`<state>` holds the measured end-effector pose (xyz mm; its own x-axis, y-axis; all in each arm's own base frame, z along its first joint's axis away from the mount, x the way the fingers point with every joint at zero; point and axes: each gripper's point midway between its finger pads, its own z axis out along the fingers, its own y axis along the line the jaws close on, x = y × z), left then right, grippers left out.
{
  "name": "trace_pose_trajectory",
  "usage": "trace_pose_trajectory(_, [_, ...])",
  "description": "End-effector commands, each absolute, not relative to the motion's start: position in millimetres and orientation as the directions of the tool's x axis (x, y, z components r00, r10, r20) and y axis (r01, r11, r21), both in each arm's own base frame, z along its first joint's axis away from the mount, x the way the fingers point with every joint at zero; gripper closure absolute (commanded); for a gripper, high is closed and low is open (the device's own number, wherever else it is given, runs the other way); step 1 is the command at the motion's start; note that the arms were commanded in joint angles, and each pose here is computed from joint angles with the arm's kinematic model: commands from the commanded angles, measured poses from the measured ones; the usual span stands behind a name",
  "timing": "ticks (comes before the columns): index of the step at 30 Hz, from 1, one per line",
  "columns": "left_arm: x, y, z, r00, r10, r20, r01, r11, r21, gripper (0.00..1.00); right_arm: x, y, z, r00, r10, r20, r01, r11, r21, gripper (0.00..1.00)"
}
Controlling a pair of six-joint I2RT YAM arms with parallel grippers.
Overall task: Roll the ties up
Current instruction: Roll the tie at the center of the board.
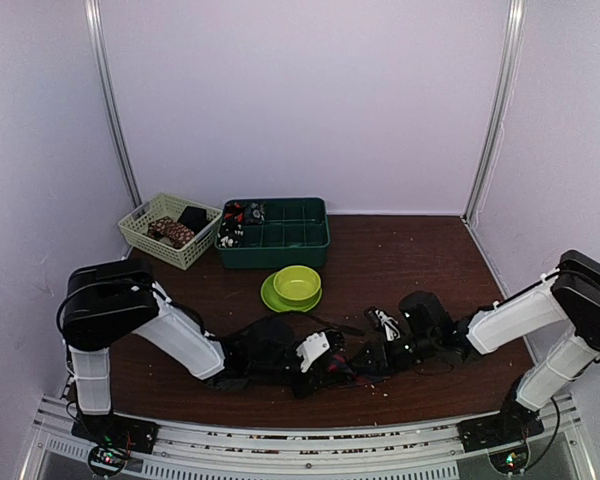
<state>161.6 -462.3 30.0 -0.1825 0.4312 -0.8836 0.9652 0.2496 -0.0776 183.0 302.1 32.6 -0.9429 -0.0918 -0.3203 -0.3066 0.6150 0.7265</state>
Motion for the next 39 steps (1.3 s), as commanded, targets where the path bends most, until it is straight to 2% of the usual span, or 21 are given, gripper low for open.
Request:
trace_pose_trajectory(1, [150.4,-434.6,1.7,-0.136,0.618,-0.774,0.979,0.206,-0.008,0.79,174.1,287.9,38.8,-0.949,-0.115,-0.292,-0.293,0.657,0.695,0.53])
trace_pose_trajectory(6, [148.7,-431.8,-10.2,-0.15,0.676,-0.722,0.98,0.199,-0.018,0.78,171.8,301.6,70.5,-0.953,-0.093,-0.289,-0.286,0.591,0.754,0.42])
trace_pose_trajectory(14, [149.4,-433.2,-12.2,-0.148,0.688,-0.711,0.98,0.2,-0.011,0.76,165.3,325.6,61.7,-0.974,-0.097,-0.207,-0.225,0.56,0.797,0.42])
trace_pose_trajectory(16, [149.6,-433.4,-12.7,-0.146,0.691,-0.708,0.98,0.2,-0.006,0.75,164.1,331.9,58.8,-0.975,-0.103,-0.196,-0.22,0.548,0.807,0.47])
trace_pose_trajectory(18, [149.6,-433.6,-12.6,-0.141,0.695,-0.705,0.98,0.197,-0.001,0.74,163.7,333.5,54.3,-0.977,-0.102,-0.186,-0.212,0.551,0.807,0.57])
trace_pose_trajectory(22, [150.2,-433.5,-11.5,-0.132,0.7,-0.702,0.981,0.192,0.008,0.72,161.1,324.9,44.6,-0.979,-0.094,-0.18,-0.201,0.577,0.791,0.9])
trace_pose_trajectory(23, [150.4,-433.7,-10.3,-0.128,0.699,-0.703,0.982,0.191,0.01,0.7,159.4,321.2,41.0,-0.98,-0.093,-0.175,-0.196,0.586,0.786,0.97])
trace_pose_trajectory(24, [150.9,-434.1,-8.8,-0.127,0.697,-0.706,0.981,0.192,0.013,0.67,158.1,317.9,38.1,-0.981,-0.092,-0.169,-0.19,0.594,0.782,1.0])
trace_pose_trajectory(26, [153.3,-436.2,-1.5,-0.119,0.685,-0.719,0.98,0.196,0.024,0.55,154.5,309.6,30.2,-0.984,-0.088,-0.157,-0.177,0.612,0.771,1.0])
trace_pose_trajectory(29, [157.7,-444.2,16.6,-0.095,0.653,-0.751,0.98,0.195,0.046,0.43,150.0,296.1,18.3,-0.987,-0.081,-0.141,-0.16,0.638,0.753,1.0])
trace_pose_trajectory(35, [156.9,-465.0,49.3,-0.05,0.554,-0.831,0.981,0.185,0.064,0.31,146.9,263.1,-5.6,-0.99,-0.061,-0.128,-0.133,0.71,0.691,1.0])
trace_pose_trajectory(39, [151.3,-480.5,53.7,-0.048,0.505,-0.862,0.986,0.164,0.041,0.27,143.8,244.3,-17.6,-0.991,-0.06,-0.117,-0.122,0.754,0.645,1.0])
